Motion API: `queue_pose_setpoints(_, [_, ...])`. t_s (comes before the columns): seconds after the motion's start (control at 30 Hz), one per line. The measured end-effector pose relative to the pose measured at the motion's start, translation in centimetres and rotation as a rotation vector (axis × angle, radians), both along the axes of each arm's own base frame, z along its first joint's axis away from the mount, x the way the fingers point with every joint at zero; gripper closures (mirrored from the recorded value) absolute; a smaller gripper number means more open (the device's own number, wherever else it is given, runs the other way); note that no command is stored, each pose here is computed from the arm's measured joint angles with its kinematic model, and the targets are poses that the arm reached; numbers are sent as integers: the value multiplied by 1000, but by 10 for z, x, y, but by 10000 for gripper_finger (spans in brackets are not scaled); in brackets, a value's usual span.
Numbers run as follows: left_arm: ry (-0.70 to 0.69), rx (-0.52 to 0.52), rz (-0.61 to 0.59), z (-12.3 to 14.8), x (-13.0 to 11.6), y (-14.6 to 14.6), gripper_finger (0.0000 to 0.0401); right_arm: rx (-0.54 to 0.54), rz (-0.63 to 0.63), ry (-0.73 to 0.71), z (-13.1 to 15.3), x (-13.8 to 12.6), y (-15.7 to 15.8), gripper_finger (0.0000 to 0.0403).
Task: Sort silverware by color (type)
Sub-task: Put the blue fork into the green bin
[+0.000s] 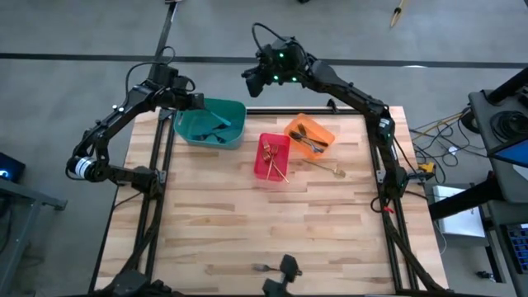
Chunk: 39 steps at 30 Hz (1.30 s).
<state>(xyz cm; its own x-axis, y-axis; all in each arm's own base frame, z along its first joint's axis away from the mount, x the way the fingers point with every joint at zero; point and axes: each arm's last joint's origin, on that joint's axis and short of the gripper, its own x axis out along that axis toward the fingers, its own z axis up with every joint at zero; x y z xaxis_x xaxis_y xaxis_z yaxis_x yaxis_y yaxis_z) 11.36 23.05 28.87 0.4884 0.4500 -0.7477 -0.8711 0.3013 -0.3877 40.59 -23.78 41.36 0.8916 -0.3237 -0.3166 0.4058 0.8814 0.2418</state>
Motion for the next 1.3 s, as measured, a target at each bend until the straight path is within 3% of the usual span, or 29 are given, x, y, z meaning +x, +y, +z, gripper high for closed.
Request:
queue_pose_setpoints(0.2, [18, -41, -2, -3, -1, -3, 401, 258, 111, 185, 0, -30, 21, 349])
queue_pose_setpoints(0.33, [27, -60, -19, -4, 3, -7, 401, 431, 109, 363, -9, -48, 35, 349])
queue_pose_setpoints(0.6, [38, -56, -15, -4, 4, -7, 401, 543, 171, 519, -14, -65, 49, 350])
queue_pose_setpoints(0.77, [36, -49, -17, -4, 4, -7, 401, 469, 237, 513, -6, -72, 54, 350])
queue_pose_setpoints(1.03, [16, -83, 26, -4, 4, -8, 401, 254, 208, 363, 0, -49, 41, 349])
queue_pose_setpoints(1.3, [21, -138, 57, -7, 2, -11, 401, 209, 202, 289, 4, -42, 37, 349])
